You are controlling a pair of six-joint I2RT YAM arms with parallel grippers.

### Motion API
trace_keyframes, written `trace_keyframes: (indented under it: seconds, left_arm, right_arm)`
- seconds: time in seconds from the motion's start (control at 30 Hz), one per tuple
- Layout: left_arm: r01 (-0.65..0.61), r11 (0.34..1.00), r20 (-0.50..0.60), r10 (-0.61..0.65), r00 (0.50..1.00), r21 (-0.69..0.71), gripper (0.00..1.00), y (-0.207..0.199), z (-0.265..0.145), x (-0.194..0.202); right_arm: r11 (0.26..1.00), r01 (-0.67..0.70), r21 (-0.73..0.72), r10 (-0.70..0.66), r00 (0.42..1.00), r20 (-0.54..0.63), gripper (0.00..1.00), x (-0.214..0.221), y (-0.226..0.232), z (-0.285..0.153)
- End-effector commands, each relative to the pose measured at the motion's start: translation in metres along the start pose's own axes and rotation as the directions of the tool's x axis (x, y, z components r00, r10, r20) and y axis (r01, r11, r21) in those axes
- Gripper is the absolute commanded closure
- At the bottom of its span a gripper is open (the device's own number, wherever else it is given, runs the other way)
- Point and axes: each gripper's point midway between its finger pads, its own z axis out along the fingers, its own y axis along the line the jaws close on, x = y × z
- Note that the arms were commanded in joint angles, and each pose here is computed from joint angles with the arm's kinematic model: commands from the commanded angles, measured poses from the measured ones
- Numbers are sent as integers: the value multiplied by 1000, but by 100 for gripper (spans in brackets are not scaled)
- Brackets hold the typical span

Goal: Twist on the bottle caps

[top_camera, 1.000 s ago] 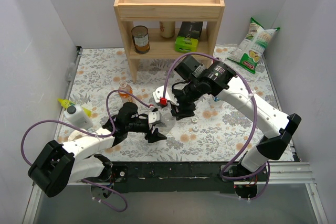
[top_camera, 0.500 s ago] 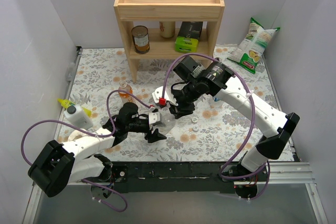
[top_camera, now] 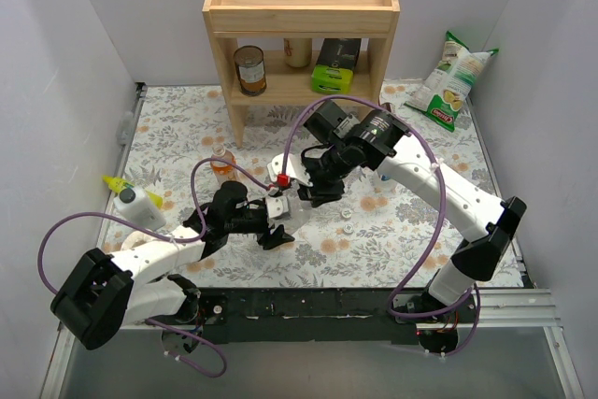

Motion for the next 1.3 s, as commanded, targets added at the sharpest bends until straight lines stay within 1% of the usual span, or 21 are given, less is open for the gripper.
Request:
trace_keyframes:
  seconds: [0.0, 0.07, 0.13, 0.2, 0.33, 0.47, 0.5, 0.53, 0.57, 0.63, 0.7, 0.73, 0.77, 0.8, 0.9, 1.0, 1.03, 1.1, 1.27]
  left_arm:
    - [-79, 993, 160, 92, 983, -88, 100, 23, -4, -61]
    - [-81, 988, 168, 102, 980, -129, 100, 29, -6, -63]
    - [-81, 981, 183, 113, 977, -176, 100, 34, -11, -66]
    - [-94, 968, 205, 143, 968, -231, 100, 42, -16, -75]
    - [-81, 960, 238, 147, 960, -267, 100, 47, -21, -87]
    - [-104, 949, 260, 185, 948, -297, 100, 49, -25, -93]
    - [-104, 945, 257, 189, 948, -311, 100, 52, -25, -94]
    - [-87, 930, 247, 183, 952, -357, 100, 60, -28, -93]
    - [-58, 922, 247, 163, 955, -383, 100, 67, -29, -95]
    - [-41, 905, 233, 153, 960, -424, 100, 76, -31, -95]
    - [-45, 898, 223, 157, 962, -437, 100, 78, -32, -95]
    - [-45, 895, 221, 159, 962, -444, 100, 79, -33, -96]
    - [-41, 892, 201, 146, 969, -451, 100, 81, -33, -91]
    - [-42, 890, 190, 143, 971, -454, 100, 83, -32, -91]
    - [-47, 881, 171, 143, 975, -471, 100, 85, -34, -85]
    - [-57, 878, 180, 160, 971, -475, 100, 85, -34, -88]
    - [-48, 880, 172, 146, 974, -473, 100, 85, -32, -84]
    - [-44, 883, 160, 134, 978, -468, 100, 85, -31, -79]
    - [10, 890, 139, 60, 988, -456, 100, 81, -25, -55]
  right_arm:
    - [990, -84, -111, 81, 996, -33, 79, 7, 20, 20]
    - [985, -116, -125, 114, 993, -25, 79, 6, 22, 23]
    - [975, -176, -132, 175, 984, -22, 79, 5, 23, 25]
    - [967, -217, -137, 217, 976, -18, 79, 3, 22, 28]
    - [943, -307, -132, 309, 951, -5, 79, 4, 14, 31]
    - [912, -380, -157, 389, 921, 30, 79, 2, -1, 34]
    - [907, -394, -148, 402, 915, 29, 80, 3, -5, 35]
    - [904, -407, -133, 414, 910, 29, 85, 3, -10, 36]
    - [884, -453, -112, 458, 889, 19, 88, 5, -15, 38]
    - [871, -479, -112, 485, 874, 35, 87, 2, -19, 40]
    - [840, -531, -113, 538, 843, 31, 88, 2, -22, 45]
    - [828, -550, -109, 555, 831, 24, 93, 3, -23, 47]
    - [815, -572, -92, 575, 818, 10, 96, 7, -25, 50]
    - [788, -610, -85, 612, 791, 0, 98, 9, -26, 52]
    - [746, -662, -74, 662, 749, -23, 99, 13, -24, 56]
    - [714, -697, -65, 696, 717, -32, 99, 16, -25, 60]
    - [692, -720, -60, 720, 694, -24, 99, 16, -28, 58]
    - [682, -730, -38, 730, 683, -24, 99, 19, -33, 58]
    - [662, -750, -14, 749, 662, -21, 99, 27, -42, 59]
